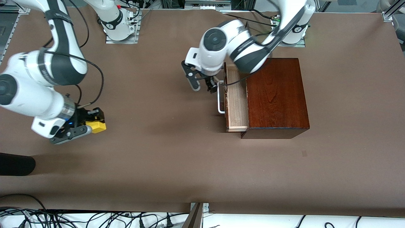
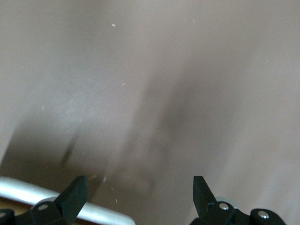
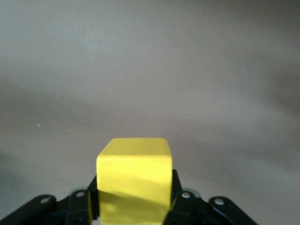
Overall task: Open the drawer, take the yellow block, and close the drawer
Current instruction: 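Push the drawer shut with the left gripper while the right gripper lowers the cube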
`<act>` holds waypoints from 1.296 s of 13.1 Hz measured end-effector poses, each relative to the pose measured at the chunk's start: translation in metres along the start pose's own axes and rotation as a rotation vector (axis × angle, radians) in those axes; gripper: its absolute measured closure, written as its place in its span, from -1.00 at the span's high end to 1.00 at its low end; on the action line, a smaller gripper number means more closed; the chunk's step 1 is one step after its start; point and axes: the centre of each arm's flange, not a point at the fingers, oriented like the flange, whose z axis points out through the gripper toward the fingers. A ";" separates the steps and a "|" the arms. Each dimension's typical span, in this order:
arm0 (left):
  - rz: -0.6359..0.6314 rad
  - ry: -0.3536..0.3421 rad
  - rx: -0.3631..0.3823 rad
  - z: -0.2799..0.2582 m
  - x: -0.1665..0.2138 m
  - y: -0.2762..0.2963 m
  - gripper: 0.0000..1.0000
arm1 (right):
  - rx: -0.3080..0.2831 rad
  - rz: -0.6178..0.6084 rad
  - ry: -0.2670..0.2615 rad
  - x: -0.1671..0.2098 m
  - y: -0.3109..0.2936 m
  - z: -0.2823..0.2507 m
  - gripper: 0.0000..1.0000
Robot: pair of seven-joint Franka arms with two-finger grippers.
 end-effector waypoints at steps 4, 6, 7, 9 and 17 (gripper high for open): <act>0.248 -0.051 0.031 0.030 -0.004 -0.020 1.00 | -0.020 0.097 0.082 -0.030 0.005 0.095 0.11; 0.314 -0.080 0.030 0.033 -0.015 -0.042 1.00 | -0.020 0.157 0.076 -0.049 0.000 0.132 0.11; 0.329 -0.101 0.024 0.034 -0.023 -0.054 1.00 | -0.016 0.187 0.066 -0.055 -0.005 0.144 0.11; 0.341 -0.126 0.008 0.033 -0.030 -0.064 1.00 | -0.009 0.226 0.053 -0.062 -0.020 0.161 0.11; 0.318 -0.296 -0.038 0.030 -0.059 -0.082 1.00 | -0.014 0.244 0.048 -0.078 -0.028 0.205 0.11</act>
